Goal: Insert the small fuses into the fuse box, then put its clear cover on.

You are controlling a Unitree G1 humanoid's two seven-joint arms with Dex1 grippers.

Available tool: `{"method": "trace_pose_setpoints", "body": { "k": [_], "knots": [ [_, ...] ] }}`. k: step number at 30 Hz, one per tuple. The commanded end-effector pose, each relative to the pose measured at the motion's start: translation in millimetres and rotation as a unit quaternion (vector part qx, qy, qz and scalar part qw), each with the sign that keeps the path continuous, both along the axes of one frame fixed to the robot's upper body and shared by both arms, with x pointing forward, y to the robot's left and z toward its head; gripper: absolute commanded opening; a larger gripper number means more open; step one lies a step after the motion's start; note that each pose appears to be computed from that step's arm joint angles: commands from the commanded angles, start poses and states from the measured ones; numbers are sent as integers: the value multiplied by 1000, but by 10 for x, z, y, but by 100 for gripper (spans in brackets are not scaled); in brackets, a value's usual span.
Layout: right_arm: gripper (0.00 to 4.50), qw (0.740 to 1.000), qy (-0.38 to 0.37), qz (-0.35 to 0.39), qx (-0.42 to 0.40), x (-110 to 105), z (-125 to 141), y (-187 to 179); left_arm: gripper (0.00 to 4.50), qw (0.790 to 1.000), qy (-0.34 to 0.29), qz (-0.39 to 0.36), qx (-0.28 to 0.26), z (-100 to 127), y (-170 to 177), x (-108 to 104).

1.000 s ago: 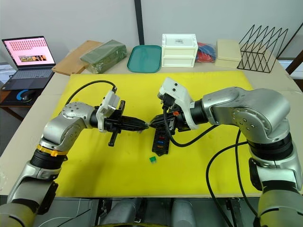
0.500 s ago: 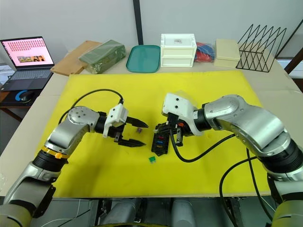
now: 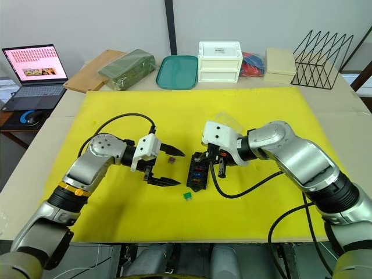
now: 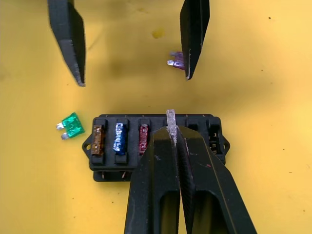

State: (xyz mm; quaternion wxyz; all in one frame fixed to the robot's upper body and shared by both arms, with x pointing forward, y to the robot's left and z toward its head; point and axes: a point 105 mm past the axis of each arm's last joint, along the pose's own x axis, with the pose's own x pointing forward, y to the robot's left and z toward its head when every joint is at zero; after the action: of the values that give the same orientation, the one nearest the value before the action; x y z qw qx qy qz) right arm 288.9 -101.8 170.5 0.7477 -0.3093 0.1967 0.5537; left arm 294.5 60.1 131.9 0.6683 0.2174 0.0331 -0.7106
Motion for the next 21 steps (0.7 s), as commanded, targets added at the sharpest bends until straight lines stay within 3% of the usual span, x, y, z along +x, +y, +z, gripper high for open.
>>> {"method": "trace_pose_setpoints", "body": {
  "k": [1,21],
  "knots": [
    [0,1000,-14,4,3,15,32,19,447,1000,-21,-6,8,7,-13,-3],
    [0,1000,16,-2,14,-41,27,55,447,1000,-25,-1,10,-16,-4,23]
  ]
}}
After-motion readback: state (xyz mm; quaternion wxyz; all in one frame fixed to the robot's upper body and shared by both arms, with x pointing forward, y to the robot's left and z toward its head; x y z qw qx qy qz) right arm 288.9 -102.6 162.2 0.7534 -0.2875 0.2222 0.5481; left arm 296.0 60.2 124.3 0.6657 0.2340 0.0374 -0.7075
